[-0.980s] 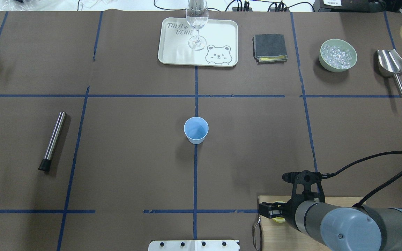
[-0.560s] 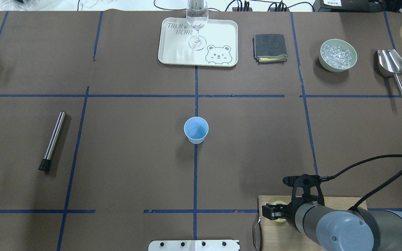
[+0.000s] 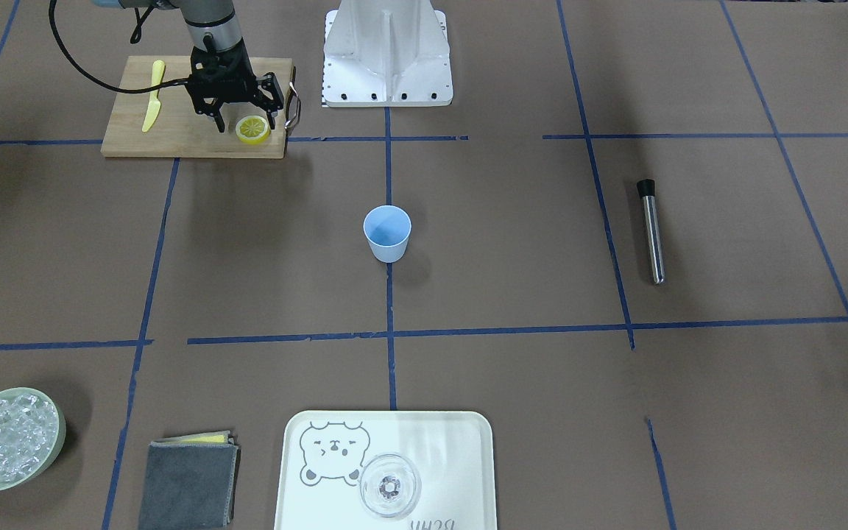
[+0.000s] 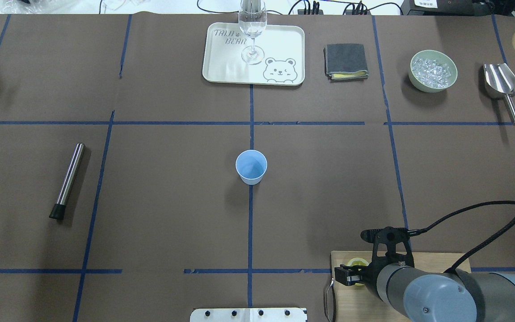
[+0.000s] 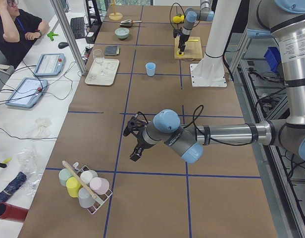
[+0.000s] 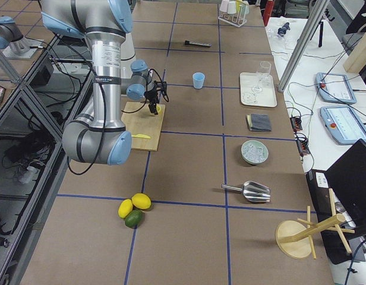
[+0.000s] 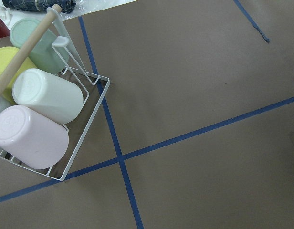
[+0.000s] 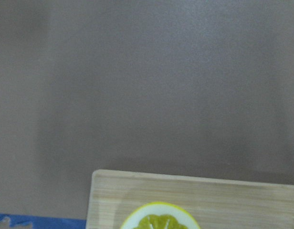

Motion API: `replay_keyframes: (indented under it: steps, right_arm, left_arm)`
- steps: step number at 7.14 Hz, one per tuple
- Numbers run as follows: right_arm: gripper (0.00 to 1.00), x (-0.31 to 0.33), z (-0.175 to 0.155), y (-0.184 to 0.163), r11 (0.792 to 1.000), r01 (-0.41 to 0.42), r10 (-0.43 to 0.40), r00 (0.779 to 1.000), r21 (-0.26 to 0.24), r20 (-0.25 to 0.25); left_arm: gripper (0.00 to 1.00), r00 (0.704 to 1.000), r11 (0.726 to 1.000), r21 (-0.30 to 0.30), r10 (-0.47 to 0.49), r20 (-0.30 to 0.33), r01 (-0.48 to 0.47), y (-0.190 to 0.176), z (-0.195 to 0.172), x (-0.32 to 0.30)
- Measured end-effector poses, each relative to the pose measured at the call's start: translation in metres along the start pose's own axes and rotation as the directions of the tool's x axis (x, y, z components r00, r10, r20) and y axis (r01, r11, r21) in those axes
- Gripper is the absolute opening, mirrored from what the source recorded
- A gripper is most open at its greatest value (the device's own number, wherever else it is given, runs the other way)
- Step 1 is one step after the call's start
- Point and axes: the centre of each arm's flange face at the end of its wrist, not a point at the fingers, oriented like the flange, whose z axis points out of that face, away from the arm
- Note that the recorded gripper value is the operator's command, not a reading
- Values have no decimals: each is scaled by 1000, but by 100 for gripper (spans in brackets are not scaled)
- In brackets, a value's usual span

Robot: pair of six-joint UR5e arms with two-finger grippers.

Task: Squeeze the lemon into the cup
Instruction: 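Close the right gripper on the lemon slice and lift it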

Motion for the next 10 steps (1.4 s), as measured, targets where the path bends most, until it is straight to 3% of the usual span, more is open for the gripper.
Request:
replay_keyframes:
  steps: [5,6,7,10]
  right_arm:
    - [98,-1,7,4,1000,6,-6,1000,-1,-10]
    - [94,0,10,4,1000,7,-7,1000,3,-15]
    - [82,-2,11,4,1000,7,-7,1000,6,-14]
    - [80,-8,8,3,1000,5,-5,1000,8,-1]
  left_arm:
    - [100,1000,1000,-1,3,0,-3,1,1,-1]
    - [100,1000,1000,-1,3,-1,-3,1,1,-1]
    - [100,1000,1000,-2,3,-1,-3,2,1,-1]
    - [100,1000,1000,-2,2,-1,-2,2,2,-2]
